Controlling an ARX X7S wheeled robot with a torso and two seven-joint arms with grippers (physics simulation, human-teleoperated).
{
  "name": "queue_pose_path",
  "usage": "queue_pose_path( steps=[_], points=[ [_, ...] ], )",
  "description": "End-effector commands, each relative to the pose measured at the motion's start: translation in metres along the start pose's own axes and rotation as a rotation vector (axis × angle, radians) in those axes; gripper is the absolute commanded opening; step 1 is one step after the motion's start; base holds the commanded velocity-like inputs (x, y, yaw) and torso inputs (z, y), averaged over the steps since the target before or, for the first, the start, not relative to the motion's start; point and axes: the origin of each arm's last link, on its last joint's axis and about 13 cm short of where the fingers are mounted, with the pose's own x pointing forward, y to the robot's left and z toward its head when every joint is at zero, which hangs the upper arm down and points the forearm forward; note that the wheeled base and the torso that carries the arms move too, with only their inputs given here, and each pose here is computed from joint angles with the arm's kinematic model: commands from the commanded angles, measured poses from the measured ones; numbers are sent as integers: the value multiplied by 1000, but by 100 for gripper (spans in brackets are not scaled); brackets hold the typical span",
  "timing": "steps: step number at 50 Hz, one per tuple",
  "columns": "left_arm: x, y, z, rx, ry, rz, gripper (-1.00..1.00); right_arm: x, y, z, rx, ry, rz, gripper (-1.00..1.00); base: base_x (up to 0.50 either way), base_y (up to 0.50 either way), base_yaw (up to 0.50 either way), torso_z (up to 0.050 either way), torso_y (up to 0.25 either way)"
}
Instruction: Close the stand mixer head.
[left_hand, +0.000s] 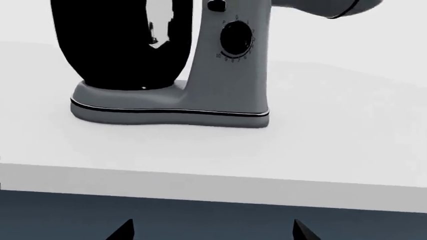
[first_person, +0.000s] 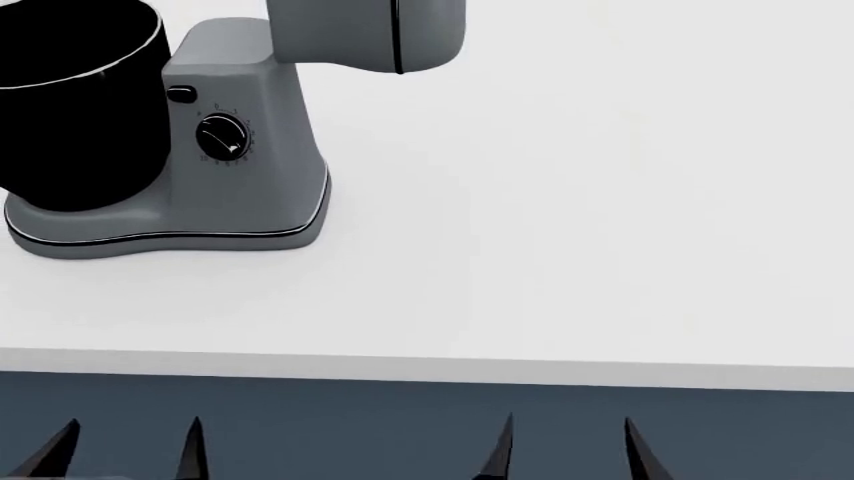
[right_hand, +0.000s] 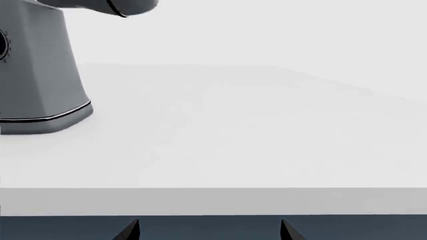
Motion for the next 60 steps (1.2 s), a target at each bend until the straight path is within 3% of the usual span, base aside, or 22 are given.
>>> queue_pose_path(
  steps=[1,6,9,16,27,32,34,36,43,55,60],
  points=[
    [-4,-4,69,69,-43,-37,100,6,-3,76,37,-118,-2,100,0,0,0,0,0],
    [-5,0,116,123,-68,-49,100,5,-15,113,24,-148,-22,100,0,0,0,0,0],
    [-12,6,119,174,-45,-48,100,-5,-22,133,3,-175,-34,100,0,0,0,0,0],
    [-30,17,140,195,-89,-10,100,-13,-25,145,-15,-187,-19,100,0,0,0,0,0],
    [-41,32,148,181,-106,53,100,-21,-35,157,-15,-220,-30,100,0,0,0,0,0],
    [-45,34,152,173,-122,56,100,-23,-34,161,38,-230,-17,100,0,0,0,0,0],
    [-45,35,151,167,-118,59,100,-22,-33,158,5,-209,-21,100,0,0,0,0,0],
    [-45,36,150,171,-116,59,100,-22,-31,157,33,-198,-13,100,0,0,0,0,0],
    [-45,38,148,170,-105,65,100,-26,-31,163,13,-207,-5,100,0,0,0,0,0],
    [-49,39,150,159,-98,66,100,-31,-36,172,7,-257,-37,100,225,379,0,0,0],
    [-52,39,154,161,-105,65,100,-32,-47,173,-4,-268,-83,100,328,327,0,0,0]
  ],
)
